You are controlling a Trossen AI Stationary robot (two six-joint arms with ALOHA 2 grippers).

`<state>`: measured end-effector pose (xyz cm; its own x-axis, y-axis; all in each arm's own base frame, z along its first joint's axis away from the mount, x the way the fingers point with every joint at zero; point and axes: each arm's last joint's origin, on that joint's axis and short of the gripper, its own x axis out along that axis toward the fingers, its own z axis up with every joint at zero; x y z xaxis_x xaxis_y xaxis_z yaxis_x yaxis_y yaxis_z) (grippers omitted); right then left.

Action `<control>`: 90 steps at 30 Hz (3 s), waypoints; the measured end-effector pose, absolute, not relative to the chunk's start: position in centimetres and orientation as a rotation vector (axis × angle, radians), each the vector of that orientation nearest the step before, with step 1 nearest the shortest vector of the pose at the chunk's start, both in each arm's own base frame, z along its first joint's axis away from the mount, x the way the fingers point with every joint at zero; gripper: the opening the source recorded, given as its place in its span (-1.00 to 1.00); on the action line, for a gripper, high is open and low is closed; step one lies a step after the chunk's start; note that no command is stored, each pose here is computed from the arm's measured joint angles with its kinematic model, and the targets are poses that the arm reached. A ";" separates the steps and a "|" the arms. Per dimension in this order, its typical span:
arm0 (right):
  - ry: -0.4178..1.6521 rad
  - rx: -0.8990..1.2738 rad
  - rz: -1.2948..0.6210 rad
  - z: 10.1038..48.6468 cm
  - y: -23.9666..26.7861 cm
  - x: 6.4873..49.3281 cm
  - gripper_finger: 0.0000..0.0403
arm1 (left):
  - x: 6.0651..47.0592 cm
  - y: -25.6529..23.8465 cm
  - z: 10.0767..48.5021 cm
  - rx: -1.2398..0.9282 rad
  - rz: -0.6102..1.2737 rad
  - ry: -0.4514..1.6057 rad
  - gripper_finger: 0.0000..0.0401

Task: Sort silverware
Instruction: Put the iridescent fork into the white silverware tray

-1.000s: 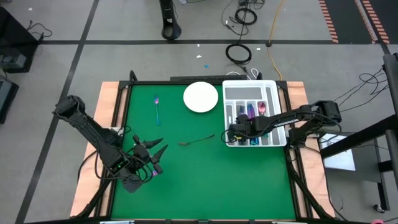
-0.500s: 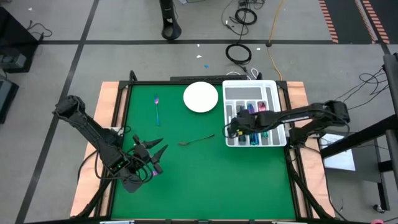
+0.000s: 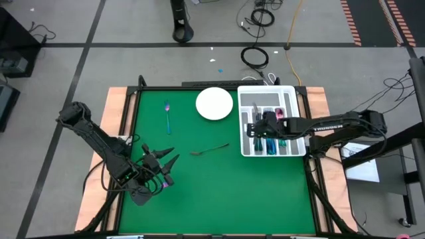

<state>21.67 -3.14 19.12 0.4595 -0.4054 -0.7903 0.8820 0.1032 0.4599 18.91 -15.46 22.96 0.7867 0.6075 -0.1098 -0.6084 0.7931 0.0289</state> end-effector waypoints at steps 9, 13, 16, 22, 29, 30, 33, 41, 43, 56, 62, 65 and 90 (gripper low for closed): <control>0.432 1.259 -0.997 15.9 -2.0 20.8 -1.00 | 18.9 -15.5 22.9 -0.010 0.652 0.119 -0.21; 0.429 1.280 -1.009 15.4 -1.7 20.5 -1.00 | 18.9 -15.5 22.9 -0.009 0.652 0.119 -0.21; 0.424 1.279 -1.009 15.4 -1.7 20.5 -1.00 | 18.9 -15.5 22.9 -0.009 0.651 0.119 -0.21; 0.527 1.241 -1.039 14.9 -1.9 19.9 -1.00 | 18.9 -15.5 22.9 -0.009 0.651 0.119 -0.21; 0.594 1.228 -1.012 14.8 -2.9 19.8 -1.00 | 18.9 -15.5 22.9 -0.009 0.651 0.119 -0.21; 0.591 1.228 -1.011 14.9 -3.0 19.8 -1.00 | 18.9 -15.5 22.9 -0.009 0.651 0.119 -0.21; 0.588 1.235 -1.018 14.8 -3.1 19.8 -1.00 | 18.9 -15.5 22.9 -0.010 0.651 0.119 -0.21; 0.594 1.224 -1.014 14.8 -3.0 19.7 -0.96 | 18.9 -15.5 22.9 -0.010 0.651 0.119 -0.21; 0.603 1.217 -1.015 14.8 -3.0 19.7 -0.92 | 18.9 -15.5 22.9 -0.010 0.651 0.119 -0.21; 0.643 1.145 -0.998 15.0 -3.1 19.3 -0.48 | 18.9 -15.5 22.9 -0.009 0.637 0.133 -0.21; 0.562 1.077 -0.881 18.2 -3.3 20.2 -0.38 | 18.9 -15.5 22.9 -0.009 0.637 0.133 -0.21; 0.496 1.016 -0.820 20.7 -3.4 21.0 -0.39 | 18.9 -15.5 22.9 -0.009 0.637 0.133 -0.21; 0.642 0.384 -0.201 23.2 -3.1 36.9 -0.41 | 19.6 -15.2 22.8 -0.113 0.590 0.178 -0.21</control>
<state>36.87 -3.13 23.20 0.7848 -0.0640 -0.6165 0.2987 0.9106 0.2857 19.62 -15.18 22.83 0.8161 0.5428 -0.1984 -0.5622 0.8252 -0.0548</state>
